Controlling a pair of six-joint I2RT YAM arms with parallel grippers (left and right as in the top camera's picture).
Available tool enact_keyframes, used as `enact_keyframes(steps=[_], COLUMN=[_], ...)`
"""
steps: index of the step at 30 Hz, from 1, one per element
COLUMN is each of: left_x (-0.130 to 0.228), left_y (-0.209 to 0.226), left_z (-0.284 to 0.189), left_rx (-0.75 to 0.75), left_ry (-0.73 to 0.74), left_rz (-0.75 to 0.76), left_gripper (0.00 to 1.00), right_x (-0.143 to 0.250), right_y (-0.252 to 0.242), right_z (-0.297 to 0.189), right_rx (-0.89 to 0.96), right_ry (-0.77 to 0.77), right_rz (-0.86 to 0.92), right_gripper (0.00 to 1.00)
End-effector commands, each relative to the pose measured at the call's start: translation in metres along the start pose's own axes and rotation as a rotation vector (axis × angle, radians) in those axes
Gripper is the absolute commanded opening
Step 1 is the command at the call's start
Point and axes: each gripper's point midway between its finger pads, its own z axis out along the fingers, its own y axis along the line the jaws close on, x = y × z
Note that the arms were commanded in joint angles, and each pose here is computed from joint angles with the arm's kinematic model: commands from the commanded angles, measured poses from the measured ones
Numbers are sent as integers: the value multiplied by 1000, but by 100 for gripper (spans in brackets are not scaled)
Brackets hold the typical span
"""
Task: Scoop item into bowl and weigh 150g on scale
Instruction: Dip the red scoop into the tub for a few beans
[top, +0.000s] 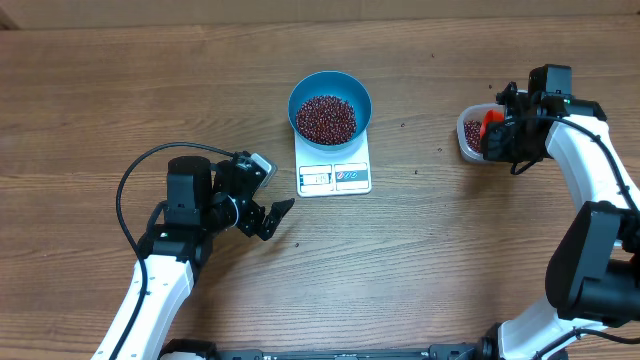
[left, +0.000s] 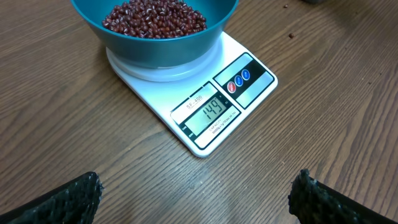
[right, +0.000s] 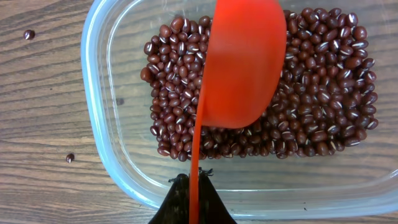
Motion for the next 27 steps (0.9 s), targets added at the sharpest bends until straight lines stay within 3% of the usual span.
enact_keyframes(steps=[1, 27], left_x=[-2, -2], left_y=[-3, -3], left_z=[1, 1], left_rx=[12, 12], left_ry=[-4, -4], left_rz=[-5, -5], left_gripper=[100, 100], right_x=[10, 12], right_y=[-1, 22], right_z=[13, 7], right_rx=[-5, -125], right_ry=[49, 64], right_rz=[10, -73], right_gripper=[4, 4])
